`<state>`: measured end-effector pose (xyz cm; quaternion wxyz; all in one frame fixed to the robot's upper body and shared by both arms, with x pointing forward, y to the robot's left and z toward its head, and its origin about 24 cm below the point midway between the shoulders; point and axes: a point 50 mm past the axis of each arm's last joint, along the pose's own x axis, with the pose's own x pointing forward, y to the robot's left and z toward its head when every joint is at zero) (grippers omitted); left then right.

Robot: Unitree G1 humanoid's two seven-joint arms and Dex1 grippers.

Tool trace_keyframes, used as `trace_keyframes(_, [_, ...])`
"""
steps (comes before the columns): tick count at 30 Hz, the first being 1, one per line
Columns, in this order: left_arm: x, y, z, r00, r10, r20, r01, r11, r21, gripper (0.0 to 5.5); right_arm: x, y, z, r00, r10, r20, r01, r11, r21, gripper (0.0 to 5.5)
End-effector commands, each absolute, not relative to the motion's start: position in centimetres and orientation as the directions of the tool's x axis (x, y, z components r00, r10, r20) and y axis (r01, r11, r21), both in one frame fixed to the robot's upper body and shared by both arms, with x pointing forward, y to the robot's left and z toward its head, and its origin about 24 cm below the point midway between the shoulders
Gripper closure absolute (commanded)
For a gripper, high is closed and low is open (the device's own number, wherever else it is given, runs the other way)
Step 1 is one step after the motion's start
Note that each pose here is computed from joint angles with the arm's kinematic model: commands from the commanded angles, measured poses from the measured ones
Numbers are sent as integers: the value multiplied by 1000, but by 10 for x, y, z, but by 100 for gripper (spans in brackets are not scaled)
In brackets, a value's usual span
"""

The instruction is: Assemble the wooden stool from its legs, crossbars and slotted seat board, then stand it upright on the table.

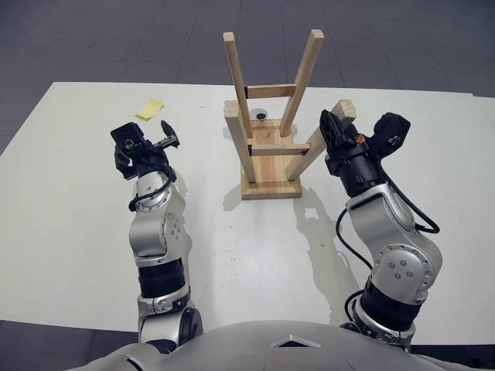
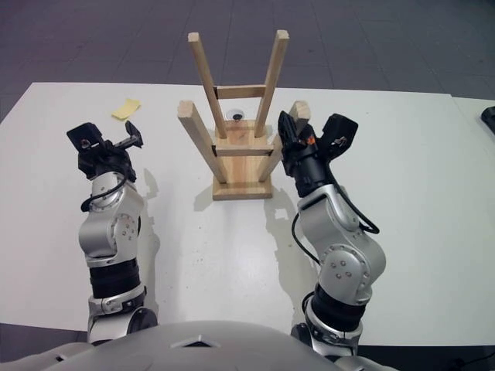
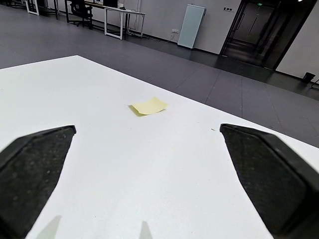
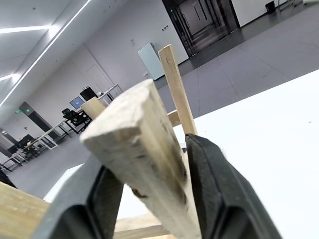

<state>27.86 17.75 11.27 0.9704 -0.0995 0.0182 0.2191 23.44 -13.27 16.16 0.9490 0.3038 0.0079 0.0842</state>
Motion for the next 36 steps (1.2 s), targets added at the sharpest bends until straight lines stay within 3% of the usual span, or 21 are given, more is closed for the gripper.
trace_keyframes(1, [278,169,108,904,413,-112,-428,879,-212,10,236,-135,144,987,155,-50,-61,636,769,393])
trace_keyframes(4, [278,169,107,903,414,-117,-430,878,-208,10,239,-137,133,982,153,-111,24,482,876,396])
trace_keyframes(8, [280,168,108,906,406,-120,-423,883,-205,10,242,-148,100,948,132,-289,257,213,943,417])
trace_keyframes(10, [281,167,109,909,400,-119,-417,886,-204,10,241,-154,76,899,128,-418,399,151,904,438])
trace_keyframes(16, [286,165,109,921,370,-123,-388,901,-195,10,238,-166,24,763,126,-634,632,60,773,438])
trace_keyframes(18, [288,165,109,924,358,-133,-379,904,-198,10,240,-166,17,757,130,-640,644,19,765,438])
trace_keyframes(22, [293,166,108,928,338,-158,-367,905,-215,10,239,-167,4,739,132,-660,669,-26,743,323])
trace_keyframes(27, [298,166,112,940,304,-153,-332,917,-220,10,235,-168,3,752,132,-646,655,-46,754,262])
trace_keyframes(36, [295,167,111,937,315,-150,-344,908,-240,10,213,-170,40,825,250,-507,485,150,862,164])
